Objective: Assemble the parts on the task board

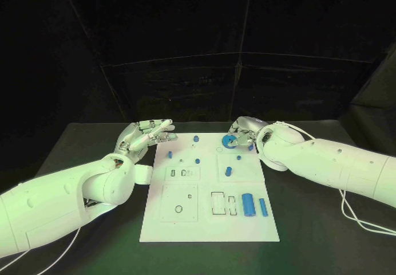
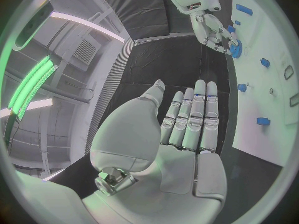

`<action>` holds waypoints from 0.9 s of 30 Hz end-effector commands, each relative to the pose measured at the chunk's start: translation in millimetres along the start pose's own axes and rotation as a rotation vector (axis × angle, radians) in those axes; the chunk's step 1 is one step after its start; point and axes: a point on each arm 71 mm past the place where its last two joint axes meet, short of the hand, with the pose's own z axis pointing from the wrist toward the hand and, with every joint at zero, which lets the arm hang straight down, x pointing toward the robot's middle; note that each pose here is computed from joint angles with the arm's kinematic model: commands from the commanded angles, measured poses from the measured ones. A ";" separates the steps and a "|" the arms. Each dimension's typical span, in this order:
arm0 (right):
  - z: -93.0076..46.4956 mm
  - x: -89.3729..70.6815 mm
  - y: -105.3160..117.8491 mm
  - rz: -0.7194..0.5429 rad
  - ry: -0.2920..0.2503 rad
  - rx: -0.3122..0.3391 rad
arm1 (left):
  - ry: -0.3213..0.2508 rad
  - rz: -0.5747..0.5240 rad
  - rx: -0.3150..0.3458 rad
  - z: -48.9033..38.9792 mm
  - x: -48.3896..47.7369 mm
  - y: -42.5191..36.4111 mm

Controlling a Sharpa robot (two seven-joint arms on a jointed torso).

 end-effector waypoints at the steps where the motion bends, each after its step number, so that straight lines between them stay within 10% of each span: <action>1: -3.0 -7.4 10.4 0.047 -0.095 -0.047 | 0.013 -0.008 0.006 0.1 1.2 -1.3; 15: -6.5 -1.2 73.1 0.012 -0.145 -0.198 | 0.019 -0.012 0.007 -0.5 2.3 -1.7; 27: 14.9 18.8 115.8 -0.032 -0.074 -0.230 | 0.021 -0.013 0.007 0.2 3.7 -1.3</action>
